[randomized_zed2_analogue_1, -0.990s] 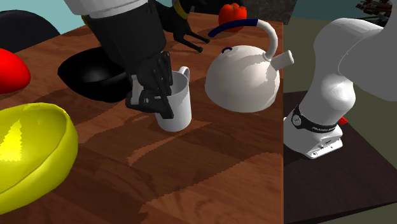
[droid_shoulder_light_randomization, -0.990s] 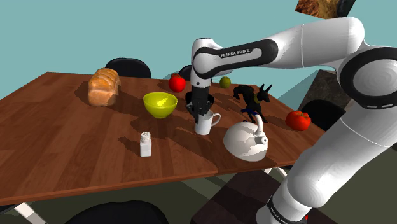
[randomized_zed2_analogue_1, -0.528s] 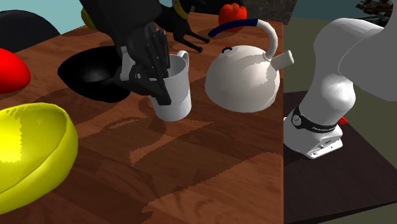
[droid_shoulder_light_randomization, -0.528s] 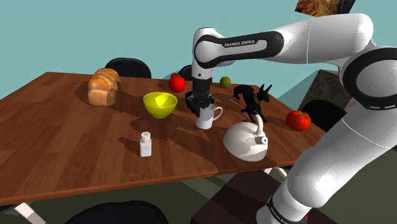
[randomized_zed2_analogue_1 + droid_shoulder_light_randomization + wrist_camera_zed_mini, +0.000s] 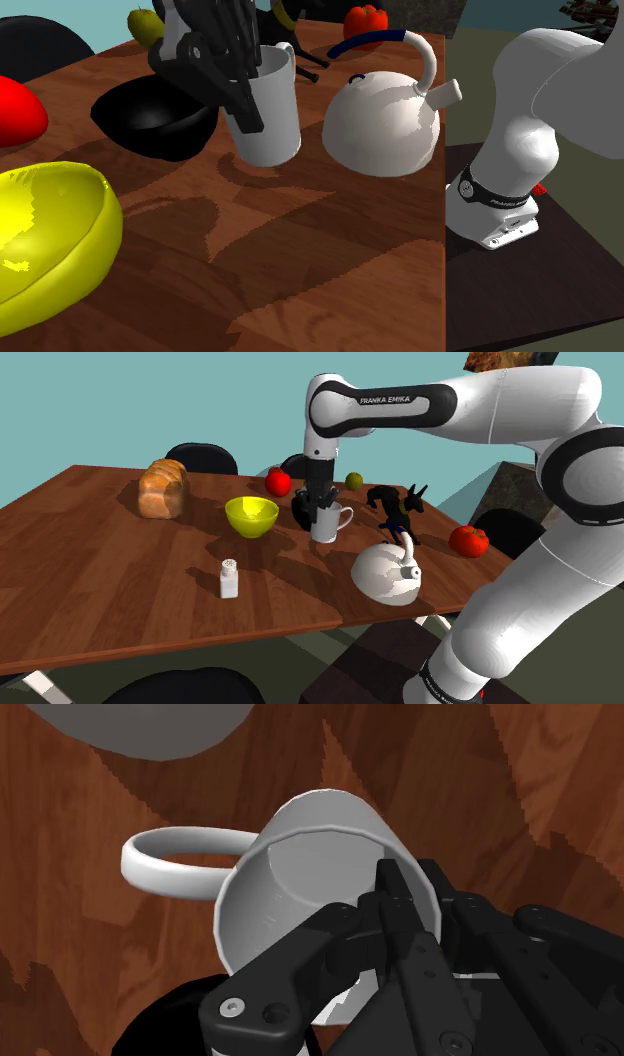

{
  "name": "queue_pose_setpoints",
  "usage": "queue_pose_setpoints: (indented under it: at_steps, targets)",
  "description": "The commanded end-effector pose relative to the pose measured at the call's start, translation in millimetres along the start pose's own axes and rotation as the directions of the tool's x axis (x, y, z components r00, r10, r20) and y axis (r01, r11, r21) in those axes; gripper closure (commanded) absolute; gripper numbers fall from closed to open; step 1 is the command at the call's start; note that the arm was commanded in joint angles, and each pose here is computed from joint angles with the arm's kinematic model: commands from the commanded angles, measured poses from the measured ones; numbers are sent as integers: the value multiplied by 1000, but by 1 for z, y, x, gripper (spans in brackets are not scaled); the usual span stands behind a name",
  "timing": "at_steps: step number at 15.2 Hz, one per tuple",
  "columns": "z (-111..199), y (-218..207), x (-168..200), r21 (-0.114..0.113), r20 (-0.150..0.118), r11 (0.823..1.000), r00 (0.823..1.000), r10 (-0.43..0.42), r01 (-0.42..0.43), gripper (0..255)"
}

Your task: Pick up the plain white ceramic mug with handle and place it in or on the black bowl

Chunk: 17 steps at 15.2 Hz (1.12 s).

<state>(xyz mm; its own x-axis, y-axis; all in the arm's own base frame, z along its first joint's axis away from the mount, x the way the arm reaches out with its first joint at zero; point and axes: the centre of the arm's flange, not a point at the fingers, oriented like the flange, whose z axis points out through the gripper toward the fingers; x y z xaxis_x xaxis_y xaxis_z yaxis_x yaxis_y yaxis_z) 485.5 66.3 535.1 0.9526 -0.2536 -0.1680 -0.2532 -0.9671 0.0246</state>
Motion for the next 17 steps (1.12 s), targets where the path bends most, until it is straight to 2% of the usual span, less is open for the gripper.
queue_pose_setpoints:
  at_steps: [1,16,17]
  targets:
    - [-10,0,-2,0,0,1000,1000,0,0,255]
    - [-85,2,-15,0,0,1000,1000,0,0,255]
    - [-89,9,-4,0,0,1000,1000,0,0,255]
